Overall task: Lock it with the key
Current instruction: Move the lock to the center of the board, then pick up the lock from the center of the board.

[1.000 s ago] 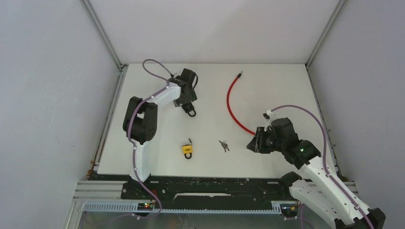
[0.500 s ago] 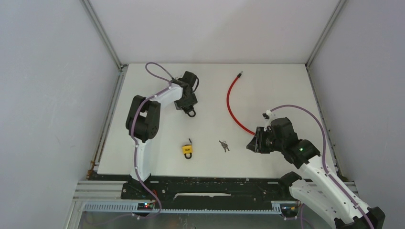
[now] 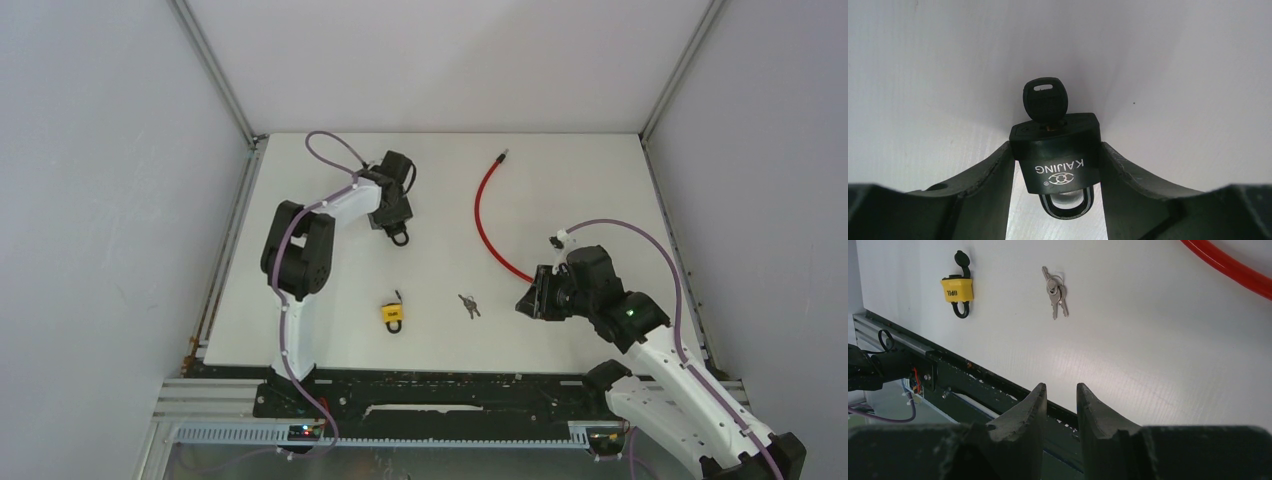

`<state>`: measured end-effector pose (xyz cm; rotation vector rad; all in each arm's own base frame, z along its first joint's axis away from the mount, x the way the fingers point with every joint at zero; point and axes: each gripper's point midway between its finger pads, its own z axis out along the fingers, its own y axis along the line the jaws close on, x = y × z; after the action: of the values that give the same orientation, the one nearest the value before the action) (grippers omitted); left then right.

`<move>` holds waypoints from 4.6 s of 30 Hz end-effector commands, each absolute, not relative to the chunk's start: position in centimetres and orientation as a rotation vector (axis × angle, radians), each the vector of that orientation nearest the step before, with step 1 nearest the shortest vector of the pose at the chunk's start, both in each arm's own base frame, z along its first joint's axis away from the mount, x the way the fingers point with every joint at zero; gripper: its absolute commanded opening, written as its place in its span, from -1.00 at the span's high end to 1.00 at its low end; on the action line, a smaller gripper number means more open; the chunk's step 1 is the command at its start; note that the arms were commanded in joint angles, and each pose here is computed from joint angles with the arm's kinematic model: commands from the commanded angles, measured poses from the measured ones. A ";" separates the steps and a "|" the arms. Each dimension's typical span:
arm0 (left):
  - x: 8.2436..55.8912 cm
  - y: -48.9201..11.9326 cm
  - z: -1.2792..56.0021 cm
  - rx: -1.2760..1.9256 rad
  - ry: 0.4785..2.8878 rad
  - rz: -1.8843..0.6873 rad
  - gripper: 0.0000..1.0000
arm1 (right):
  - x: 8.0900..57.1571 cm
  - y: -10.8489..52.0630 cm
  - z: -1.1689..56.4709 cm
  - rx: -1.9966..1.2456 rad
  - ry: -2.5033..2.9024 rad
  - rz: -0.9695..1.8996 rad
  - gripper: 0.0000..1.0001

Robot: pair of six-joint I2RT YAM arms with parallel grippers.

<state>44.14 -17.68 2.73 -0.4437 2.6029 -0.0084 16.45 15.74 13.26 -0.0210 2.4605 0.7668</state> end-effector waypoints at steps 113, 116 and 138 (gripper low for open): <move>14.4 -28.8 30.5 1.022 1.469 -0.423 1.00 | 15.1 29.8 28.5 -0.443 1.920 1.264 -0.32; 14.3 -29.2 30.3 1.037 1.467 -0.434 1.00 | 14.6 30.5 28.5 -0.476 1.925 1.310 -0.33; 13.7 -28.7 32.4 0.946 1.443 -0.500 0.02 | 15.9 29.5 29.6 -0.493 1.830 1.222 1.00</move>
<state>13.53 -28.91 24.04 1.2004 1.5652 -0.3335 14.15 31.03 24.79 -0.5265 2.0296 1.2961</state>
